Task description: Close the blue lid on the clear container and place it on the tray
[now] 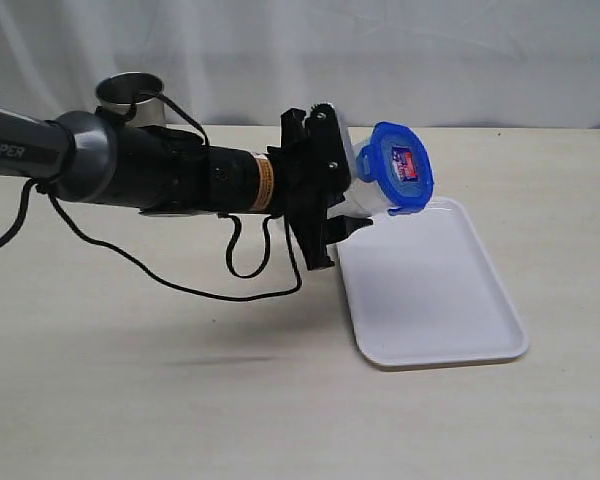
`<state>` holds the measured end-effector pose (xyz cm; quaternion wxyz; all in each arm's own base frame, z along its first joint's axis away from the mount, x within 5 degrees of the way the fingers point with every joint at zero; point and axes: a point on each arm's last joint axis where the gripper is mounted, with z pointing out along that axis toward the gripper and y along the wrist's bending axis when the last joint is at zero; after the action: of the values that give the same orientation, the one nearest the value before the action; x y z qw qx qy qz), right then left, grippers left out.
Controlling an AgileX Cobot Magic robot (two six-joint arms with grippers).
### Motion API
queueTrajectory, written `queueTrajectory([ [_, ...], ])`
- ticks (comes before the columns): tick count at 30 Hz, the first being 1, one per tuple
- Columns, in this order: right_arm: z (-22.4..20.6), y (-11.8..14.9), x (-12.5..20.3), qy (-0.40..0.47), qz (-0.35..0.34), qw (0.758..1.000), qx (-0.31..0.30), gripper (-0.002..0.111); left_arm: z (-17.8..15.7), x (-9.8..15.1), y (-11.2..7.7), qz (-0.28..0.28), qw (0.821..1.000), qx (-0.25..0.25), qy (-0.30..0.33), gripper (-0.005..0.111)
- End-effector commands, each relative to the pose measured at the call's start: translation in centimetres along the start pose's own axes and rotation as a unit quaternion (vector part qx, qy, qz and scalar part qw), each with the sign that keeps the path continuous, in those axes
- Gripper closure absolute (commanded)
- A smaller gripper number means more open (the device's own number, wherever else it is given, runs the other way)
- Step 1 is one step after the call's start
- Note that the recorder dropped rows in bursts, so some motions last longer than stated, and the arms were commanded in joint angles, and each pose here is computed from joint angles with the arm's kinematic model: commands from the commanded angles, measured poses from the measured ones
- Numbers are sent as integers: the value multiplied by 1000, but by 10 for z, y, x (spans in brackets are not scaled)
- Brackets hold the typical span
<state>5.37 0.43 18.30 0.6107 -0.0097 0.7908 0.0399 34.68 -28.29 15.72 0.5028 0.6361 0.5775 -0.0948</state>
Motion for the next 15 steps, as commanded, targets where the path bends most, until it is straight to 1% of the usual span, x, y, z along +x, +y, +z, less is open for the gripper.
queueTrajectory([
  [1,0,0,1,1,0,1000,0,104,3,-15,3,79,995,-22,53,107],
  [6,0,0,1,1,0,1000,0,104,5,-14,-2,173,979,-15,111,107],
  [7,0,0,1,1,0,1000,0,104,5,-13,-2,191,974,-13,123,107],
  [8,0,0,1,1,0,1000,0,104,5,-11,-3,222,965,-8,141,107],
  [12,0,0,1,1,0,1000,0,104,3,-9,0,278,945,-3,175,107],
  [13,0,0,1,1,0,1000,0,104,3,-10,2,301,933,-3,198,107],
  [14,0,0,1,1,0,1000,0,104,3,-12,4,336,916,-4,218,107],
  [15,0,0,1,1,0,1000,0,104,2,-14,5,349,909,-6,226,107],
])
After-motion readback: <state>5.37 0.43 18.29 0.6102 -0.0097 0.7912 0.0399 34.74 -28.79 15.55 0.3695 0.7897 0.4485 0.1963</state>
